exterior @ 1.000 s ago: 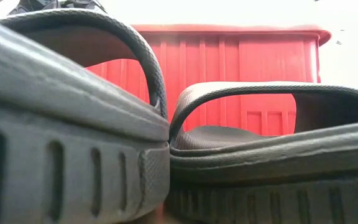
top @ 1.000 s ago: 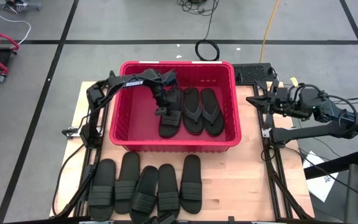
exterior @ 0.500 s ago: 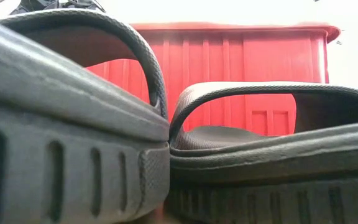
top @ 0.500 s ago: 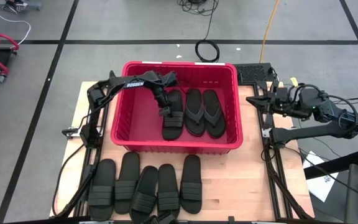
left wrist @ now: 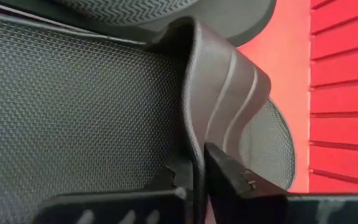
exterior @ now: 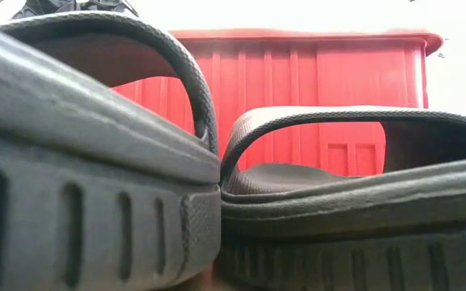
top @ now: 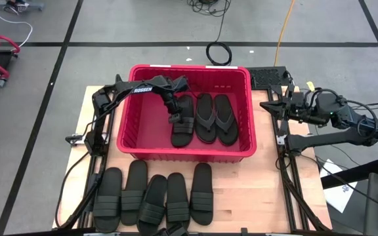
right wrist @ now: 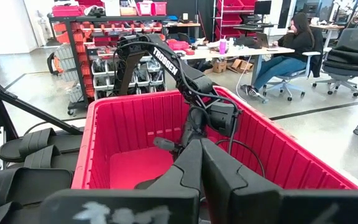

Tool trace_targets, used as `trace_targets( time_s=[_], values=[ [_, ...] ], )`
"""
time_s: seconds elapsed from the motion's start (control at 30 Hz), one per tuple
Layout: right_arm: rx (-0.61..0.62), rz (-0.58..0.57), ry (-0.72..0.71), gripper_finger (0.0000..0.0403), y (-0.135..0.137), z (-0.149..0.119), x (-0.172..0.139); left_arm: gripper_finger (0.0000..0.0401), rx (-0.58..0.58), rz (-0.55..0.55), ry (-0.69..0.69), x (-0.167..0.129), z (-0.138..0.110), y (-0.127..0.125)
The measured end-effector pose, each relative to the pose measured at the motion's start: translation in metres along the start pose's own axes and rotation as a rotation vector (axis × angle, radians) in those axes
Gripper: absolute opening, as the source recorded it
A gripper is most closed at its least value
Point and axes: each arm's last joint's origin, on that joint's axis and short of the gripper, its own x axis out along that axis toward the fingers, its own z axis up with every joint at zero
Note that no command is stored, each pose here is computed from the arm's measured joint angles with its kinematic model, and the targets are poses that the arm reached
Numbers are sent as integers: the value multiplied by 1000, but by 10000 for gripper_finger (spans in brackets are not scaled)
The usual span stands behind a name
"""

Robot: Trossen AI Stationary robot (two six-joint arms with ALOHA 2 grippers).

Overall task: Pick and place slides into bin
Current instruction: Put the slide into the red bin

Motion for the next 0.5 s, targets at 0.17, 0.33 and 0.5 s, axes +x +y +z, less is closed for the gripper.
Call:
trace_targets(
  time_s=[0.17,0.33,0.5],
  values=[
    [0,0,0,0,0,0,0,84,-41,-17,-10,0,0,0],
    [-1,0,1,0,0,0,0,155,-68,-43,-25,-1,1,-1],
    [-4,0,11,0,0,-1,0,210,-42,-35,-52,-7,12,-5]
  ],
)
